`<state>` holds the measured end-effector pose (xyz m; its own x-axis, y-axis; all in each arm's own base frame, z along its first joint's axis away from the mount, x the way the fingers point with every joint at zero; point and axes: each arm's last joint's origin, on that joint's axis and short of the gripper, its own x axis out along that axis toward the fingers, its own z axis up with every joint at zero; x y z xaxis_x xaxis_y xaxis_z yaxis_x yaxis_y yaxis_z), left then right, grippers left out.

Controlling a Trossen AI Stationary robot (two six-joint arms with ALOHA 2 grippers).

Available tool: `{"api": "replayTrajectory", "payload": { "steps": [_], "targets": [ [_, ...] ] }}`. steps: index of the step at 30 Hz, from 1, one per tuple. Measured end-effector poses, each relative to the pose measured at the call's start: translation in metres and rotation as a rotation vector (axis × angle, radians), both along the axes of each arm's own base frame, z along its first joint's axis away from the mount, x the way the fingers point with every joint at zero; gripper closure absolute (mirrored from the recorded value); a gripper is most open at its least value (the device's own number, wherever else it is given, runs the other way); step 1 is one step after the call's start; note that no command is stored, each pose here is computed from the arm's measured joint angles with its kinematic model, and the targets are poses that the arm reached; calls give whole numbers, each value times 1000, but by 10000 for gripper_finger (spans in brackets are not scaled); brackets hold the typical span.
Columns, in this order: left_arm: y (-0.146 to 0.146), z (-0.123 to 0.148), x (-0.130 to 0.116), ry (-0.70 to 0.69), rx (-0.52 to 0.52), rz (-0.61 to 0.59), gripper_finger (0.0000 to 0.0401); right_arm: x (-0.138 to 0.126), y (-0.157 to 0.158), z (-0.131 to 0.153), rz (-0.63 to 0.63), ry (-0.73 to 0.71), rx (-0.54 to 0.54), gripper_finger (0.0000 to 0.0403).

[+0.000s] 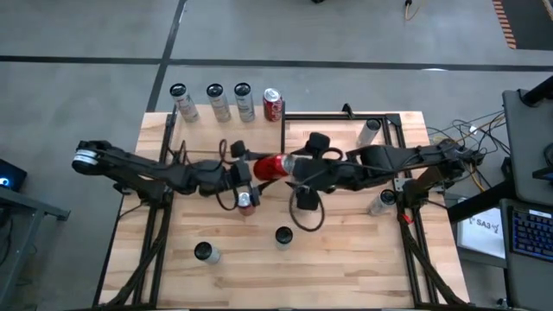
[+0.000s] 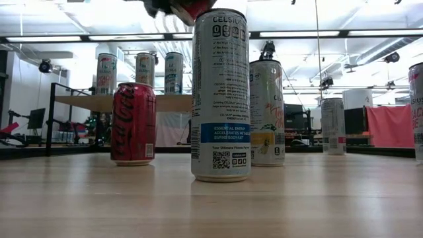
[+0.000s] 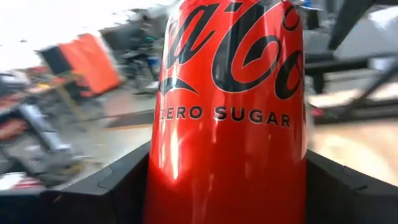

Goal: Place canned beverage on shelf
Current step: Put the right red soda can on the shelf aligned with the other red soda can

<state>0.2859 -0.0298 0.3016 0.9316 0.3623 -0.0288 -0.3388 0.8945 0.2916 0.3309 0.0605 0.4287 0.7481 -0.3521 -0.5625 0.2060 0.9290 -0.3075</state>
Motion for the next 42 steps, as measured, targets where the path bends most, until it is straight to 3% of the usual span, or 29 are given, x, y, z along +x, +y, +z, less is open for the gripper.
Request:
{"api": "replayTrajectory", "payload": {
  "steps": [6,13,21,31,37,42],
  "targets": [
    [-9,4,-9,-55,36,39,113,-9,-1,18,1,-87,-18,37],
    [-5,-5,-37,-273,24,24,113,-16,10,19,56,-175,-56,36],
    [-2,-21,-56,-427,-7,25,113,5,10,-22,8,-365,-71,35],
    [-4,-30,-51,-431,-1,29,113,30,6,-71,7,-751,-73,35],
    [-4,-27,-48,-447,-7,36,113,39,-6,-85,-46,-804,3,35],
    [-5,-25,-42,-441,11,45,113,50,-14,-89,-15,-822,52,35]
  ]
}}
